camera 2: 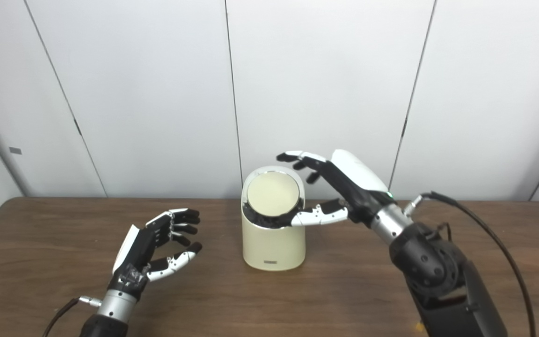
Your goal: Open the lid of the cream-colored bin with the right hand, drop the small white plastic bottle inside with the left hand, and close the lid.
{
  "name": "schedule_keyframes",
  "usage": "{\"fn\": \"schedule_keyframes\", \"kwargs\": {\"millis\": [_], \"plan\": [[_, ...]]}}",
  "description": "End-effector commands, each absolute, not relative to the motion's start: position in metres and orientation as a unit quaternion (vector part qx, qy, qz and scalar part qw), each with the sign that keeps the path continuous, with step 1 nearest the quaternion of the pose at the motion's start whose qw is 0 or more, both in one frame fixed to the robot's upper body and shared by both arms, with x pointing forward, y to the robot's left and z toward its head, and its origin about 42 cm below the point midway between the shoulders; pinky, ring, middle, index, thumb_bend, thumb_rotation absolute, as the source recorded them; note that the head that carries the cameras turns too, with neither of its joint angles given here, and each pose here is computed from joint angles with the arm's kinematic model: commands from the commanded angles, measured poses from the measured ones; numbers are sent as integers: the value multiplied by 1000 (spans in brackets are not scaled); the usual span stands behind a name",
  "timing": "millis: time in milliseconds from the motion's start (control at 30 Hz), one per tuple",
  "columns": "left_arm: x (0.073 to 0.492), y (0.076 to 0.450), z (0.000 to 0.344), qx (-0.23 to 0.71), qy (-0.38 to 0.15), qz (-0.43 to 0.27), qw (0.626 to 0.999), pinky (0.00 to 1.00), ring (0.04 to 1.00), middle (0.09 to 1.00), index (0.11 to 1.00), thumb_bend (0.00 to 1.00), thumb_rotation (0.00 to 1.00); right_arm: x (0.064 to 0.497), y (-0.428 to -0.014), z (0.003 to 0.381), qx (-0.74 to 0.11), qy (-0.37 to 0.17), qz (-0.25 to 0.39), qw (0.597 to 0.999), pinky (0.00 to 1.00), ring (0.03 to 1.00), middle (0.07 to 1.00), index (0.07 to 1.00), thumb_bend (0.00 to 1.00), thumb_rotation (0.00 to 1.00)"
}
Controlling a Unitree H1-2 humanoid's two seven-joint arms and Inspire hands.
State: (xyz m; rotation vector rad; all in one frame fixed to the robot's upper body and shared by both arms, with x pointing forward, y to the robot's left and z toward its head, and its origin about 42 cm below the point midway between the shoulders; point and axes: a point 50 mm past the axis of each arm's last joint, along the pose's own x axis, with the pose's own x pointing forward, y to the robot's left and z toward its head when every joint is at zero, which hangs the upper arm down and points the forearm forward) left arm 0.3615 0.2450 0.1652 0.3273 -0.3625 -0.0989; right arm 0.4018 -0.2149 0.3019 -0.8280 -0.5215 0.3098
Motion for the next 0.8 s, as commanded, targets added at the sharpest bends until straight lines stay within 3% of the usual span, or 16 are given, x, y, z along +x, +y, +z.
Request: {"fn": "schedule_keyframes", "kwargs": {"millis": [0,167,367,467,533,767], "plan": [[368,247,184,160,-220,-50,961,556,664,717,729,481,32,400,-225,313,-363,-280,101,883,675,806,867,864,689,438],[368,247,184,151,-224,-52,961,559,672,725,739,492,78,396,-246,283,-304,-247,73,917,746,845,894,887,662,314],[366,245,184,144,-242,-62,958,546,664,724,762,589,166,393,-265,242,-251,-228,48,940,710,828,885,876,718,254],[367,245,183,142,-249,-70,956,544,668,728,768,606,84,389,-265,225,-223,-209,36,952,754,831,879,874,728,218],[368,246,183,137,-249,-72,956,547,677,738,775,623,63,387,-264,217,-215,-203,29,955,763,832,877,878,758,272],[368,244,183,129,-248,-80,957,527,687,766,803,651,1,385,-256,199,-181,-204,20,962,727,813,862,868,739,262]]}}
